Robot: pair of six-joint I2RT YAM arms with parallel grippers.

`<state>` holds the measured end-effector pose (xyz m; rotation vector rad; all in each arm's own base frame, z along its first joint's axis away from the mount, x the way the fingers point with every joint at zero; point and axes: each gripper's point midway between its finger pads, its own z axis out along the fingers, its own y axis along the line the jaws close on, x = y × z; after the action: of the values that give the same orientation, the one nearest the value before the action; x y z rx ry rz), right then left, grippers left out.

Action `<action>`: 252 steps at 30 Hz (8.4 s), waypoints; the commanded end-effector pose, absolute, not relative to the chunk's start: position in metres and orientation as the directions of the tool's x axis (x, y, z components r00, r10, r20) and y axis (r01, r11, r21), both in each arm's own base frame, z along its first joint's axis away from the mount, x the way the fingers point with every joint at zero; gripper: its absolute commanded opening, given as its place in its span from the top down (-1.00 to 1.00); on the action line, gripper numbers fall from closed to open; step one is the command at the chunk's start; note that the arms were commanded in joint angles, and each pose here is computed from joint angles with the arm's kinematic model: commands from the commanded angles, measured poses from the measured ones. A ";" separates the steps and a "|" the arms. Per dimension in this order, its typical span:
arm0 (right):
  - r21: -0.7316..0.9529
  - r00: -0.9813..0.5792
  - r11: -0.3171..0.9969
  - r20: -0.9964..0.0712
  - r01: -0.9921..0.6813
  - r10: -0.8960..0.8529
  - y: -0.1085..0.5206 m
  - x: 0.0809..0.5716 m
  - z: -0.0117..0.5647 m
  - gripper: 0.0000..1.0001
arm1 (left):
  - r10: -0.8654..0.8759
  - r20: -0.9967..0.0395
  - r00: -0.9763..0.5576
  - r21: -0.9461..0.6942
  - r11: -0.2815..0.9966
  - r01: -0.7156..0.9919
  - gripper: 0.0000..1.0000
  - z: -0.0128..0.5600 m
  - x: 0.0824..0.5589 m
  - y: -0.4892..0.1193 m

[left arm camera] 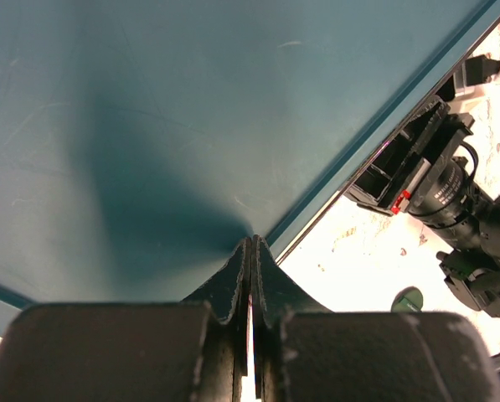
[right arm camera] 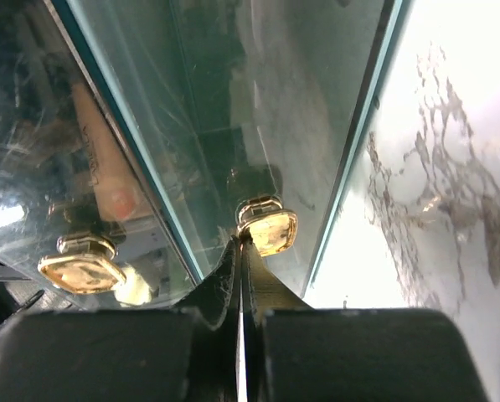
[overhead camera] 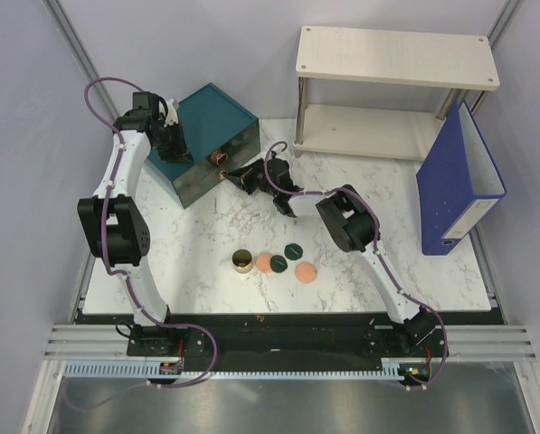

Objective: Organize the makeup

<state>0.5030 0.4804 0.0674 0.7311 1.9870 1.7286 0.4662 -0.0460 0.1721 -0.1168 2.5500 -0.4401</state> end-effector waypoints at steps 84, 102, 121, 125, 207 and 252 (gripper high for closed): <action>0.575 -0.800 0.811 -0.536 -0.111 0.271 0.345 0.449 0.129 -0.05 | -0.141 -0.219 -0.965 -0.254 0.964 -0.083 0.97 0.110 0.417 -0.037; 0.109 -0.627 0.693 -0.541 -0.713 -0.560 0.370 0.270 0.147 -0.49 | -0.143 -0.202 -0.969 -0.255 0.963 -0.089 0.96 0.106 0.413 -0.037; -0.029 -0.475 0.527 -0.394 -0.849 -0.787 0.424 0.223 0.069 -0.79 | -0.139 -0.191 -0.972 -0.243 0.966 -0.090 0.96 0.101 0.409 -0.035; -0.046 -0.470 0.521 -0.369 -0.852 -0.802 0.422 0.225 0.055 -0.79 | -0.136 -0.190 -0.972 -0.245 0.966 -0.087 0.97 0.101 0.408 -0.036; 0.333 -0.563 0.887 -0.820 -0.320 0.105 0.411 0.508 0.198 -0.64 | -0.136 -0.176 -0.975 -0.252 0.964 -0.089 0.96 0.099 0.402 -0.037; 0.125 -0.866 0.902 -0.361 -0.413 -0.347 0.291 0.274 0.014 0.98 | -0.136 -0.158 -0.978 -0.253 0.963 -0.093 0.95 0.094 0.396 -0.037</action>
<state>0.2692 0.2893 0.0170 -0.5679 2.7274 0.3178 0.4664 -0.0457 0.1698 -0.1170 2.5486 -0.4348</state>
